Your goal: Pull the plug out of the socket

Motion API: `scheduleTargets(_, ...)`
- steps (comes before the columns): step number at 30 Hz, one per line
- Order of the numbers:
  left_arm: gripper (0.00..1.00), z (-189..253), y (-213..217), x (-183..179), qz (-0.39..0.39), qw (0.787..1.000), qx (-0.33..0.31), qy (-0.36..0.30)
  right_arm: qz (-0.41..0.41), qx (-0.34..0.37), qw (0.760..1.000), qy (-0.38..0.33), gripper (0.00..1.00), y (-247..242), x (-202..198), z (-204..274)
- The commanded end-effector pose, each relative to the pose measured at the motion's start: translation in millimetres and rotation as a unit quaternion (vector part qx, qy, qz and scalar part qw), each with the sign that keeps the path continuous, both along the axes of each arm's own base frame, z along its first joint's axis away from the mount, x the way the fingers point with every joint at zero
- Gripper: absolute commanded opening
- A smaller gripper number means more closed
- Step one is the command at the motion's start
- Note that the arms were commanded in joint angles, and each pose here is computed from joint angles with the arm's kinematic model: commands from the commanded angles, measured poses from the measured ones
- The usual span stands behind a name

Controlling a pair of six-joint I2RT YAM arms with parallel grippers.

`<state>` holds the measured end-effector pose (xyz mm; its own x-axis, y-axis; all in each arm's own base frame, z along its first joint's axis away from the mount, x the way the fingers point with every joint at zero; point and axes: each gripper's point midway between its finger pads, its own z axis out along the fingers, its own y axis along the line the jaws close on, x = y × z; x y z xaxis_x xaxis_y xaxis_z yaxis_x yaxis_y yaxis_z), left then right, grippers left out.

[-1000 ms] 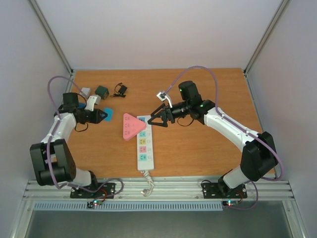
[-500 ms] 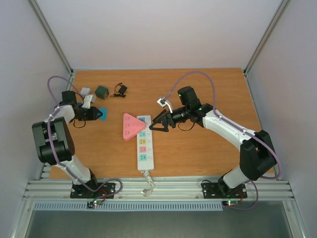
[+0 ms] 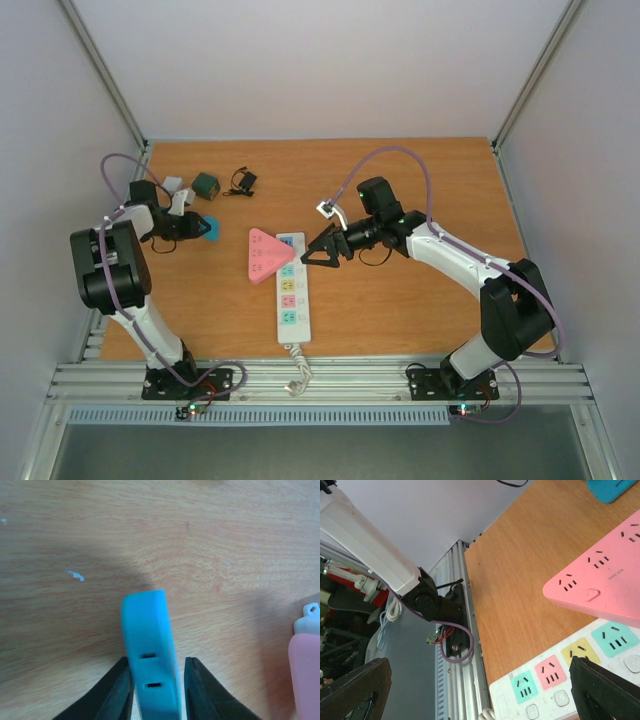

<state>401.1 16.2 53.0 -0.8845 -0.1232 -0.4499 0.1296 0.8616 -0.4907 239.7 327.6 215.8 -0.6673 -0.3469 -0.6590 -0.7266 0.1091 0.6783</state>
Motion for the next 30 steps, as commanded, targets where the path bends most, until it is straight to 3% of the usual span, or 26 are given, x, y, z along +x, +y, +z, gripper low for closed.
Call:
scheduleTargets(1, 0.38, 8, 8, 13, 0.008, 1.000, 0.013, -0.023, 0.000, 0.000, 1.000, -0.006, 0.98, 0, 2, -6)
scheduleTargets(4, 0.52, 11, 10, 14, 0.013, 0.999, 0.021, -0.025, 0.000, 0.000, 1.000, -0.006, 0.98, 0, 2, -6)
scheduleTargets(19, 0.90, 61, -4, -10, -0.040, 0.994, 0.049, -0.090, -0.024, -0.035, 0.999, -0.029, 0.97, 1, 18, -28)
scheduleTargets(30, 0.95, 63, -84, -61, -0.123, 0.985, -0.110, -0.056, -0.049, -0.098, 0.989, -0.102, 0.96, 8, 41, -68)
